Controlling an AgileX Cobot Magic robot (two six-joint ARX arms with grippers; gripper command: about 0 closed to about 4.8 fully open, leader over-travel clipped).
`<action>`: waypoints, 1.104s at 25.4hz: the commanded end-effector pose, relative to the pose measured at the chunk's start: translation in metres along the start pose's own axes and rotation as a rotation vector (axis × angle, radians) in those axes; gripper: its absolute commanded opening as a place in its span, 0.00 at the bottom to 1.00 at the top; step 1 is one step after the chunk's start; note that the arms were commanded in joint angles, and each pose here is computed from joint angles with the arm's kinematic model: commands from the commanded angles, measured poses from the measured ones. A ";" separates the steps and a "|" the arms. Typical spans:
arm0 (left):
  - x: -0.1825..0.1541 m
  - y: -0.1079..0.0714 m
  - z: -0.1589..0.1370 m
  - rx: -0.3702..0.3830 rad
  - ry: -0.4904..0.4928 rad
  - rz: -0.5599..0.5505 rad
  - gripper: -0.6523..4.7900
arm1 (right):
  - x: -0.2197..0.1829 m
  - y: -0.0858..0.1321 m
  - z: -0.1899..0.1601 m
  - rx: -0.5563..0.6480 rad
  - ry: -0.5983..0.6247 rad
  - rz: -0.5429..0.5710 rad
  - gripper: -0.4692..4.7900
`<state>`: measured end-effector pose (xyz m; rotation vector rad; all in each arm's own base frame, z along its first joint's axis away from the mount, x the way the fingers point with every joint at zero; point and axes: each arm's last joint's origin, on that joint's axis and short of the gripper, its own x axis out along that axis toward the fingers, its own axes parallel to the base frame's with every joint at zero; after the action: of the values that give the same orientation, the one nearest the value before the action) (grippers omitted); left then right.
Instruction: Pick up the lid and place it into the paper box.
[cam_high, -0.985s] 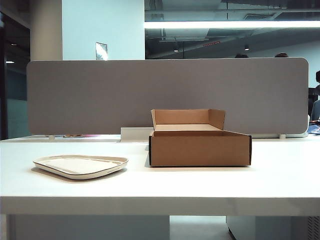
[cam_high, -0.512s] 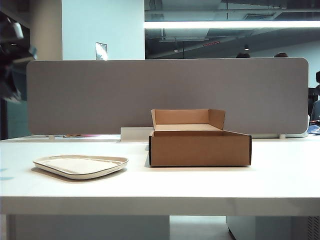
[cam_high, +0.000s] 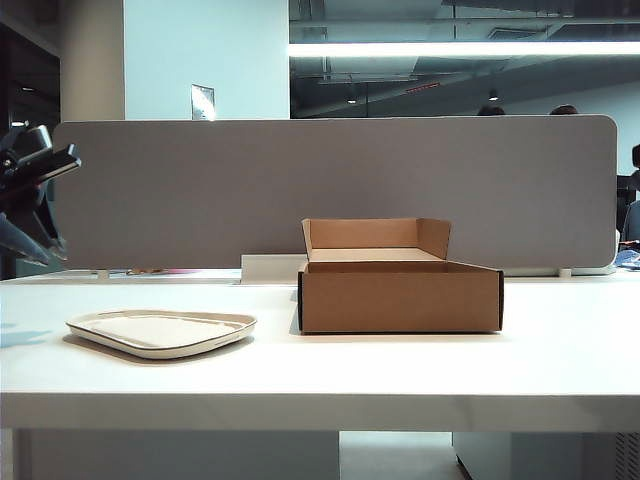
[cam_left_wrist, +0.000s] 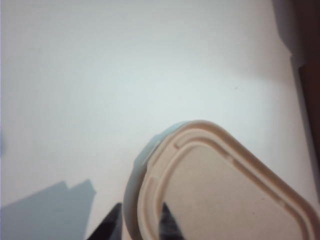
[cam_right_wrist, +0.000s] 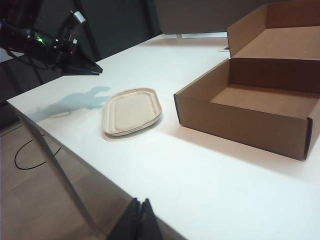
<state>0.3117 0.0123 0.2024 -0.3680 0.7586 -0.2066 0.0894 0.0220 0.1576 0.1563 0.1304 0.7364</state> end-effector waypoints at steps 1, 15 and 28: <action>0.016 0.012 -0.005 -0.036 0.056 -0.032 0.48 | 0.000 0.000 -0.001 -0.003 -0.003 0.001 0.08; 0.057 0.033 -0.032 -0.096 0.193 -0.008 0.57 | 0.000 0.000 -0.001 -0.003 -0.003 0.001 0.08; 0.077 0.013 -0.049 -0.070 0.294 -0.127 0.55 | 0.000 -0.001 -0.001 -0.003 -0.005 -0.014 0.08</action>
<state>0.3455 -0.0095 0.1354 -0.4269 0.8689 -0.3986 0.0896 0.0217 0.1576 0.1560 0.1297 0.7245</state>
